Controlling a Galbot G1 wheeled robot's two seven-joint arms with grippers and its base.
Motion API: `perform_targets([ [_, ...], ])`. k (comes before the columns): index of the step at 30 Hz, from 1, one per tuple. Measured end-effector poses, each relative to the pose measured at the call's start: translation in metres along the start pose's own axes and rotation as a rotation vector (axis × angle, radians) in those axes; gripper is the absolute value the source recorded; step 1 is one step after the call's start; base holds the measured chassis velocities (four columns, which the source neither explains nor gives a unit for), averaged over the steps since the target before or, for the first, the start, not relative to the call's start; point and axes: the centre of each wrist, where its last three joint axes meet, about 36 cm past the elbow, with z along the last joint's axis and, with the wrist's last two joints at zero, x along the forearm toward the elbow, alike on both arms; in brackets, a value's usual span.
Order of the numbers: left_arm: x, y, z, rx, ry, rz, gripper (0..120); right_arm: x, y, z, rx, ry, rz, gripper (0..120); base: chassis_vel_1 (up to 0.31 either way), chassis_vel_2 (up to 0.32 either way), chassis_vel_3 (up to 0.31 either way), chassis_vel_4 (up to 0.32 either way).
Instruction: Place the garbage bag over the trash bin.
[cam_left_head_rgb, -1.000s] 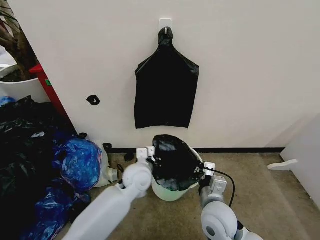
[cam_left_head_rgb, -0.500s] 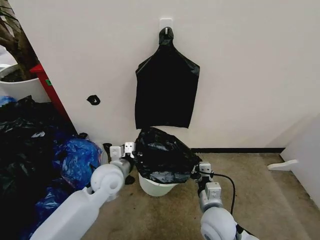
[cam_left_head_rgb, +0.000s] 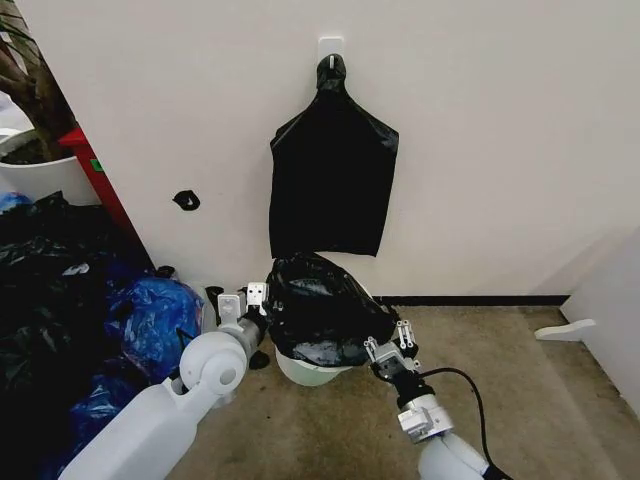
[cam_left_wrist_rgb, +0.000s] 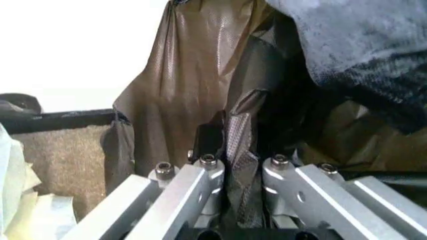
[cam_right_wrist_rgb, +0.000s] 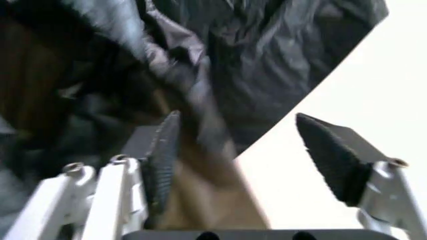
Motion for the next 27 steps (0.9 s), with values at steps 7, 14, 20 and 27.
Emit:
perform_targets([
  [7, -0.001, -0.011, 0.015, -0.093, -0.03, 0.006, 4, -0.02, -0.022, 0.014, 0.315, -0.094, 0.016, 91, 0.0, 0.0, 0.0, 0.0],
  [14, 0.0, -0.02, 0.021, -0.142, -0.066, 0.027, 4, -0.029, -0.043, 0.019, 0.428, -0.097, -0.052, 95, 0.0, 0.0, 0.0, 0.0],
  [20, 0.001, -0.023, 0.022, -0.153, -0.063, 0.038, 4, -0.035, -0.053, 0.024, 0.483, -0.144, -0.092, 75, 0.0, 0.0, 0.0, 0.0],
  [27, 0.003, -0.03, 0.027, -0.162, -0.042, 0.053, 4, -0.046, -0.06, 0.025, 0.503, -0.224, -0.162, 49, 0.0, 0.0, 0.0, 0.0],
])
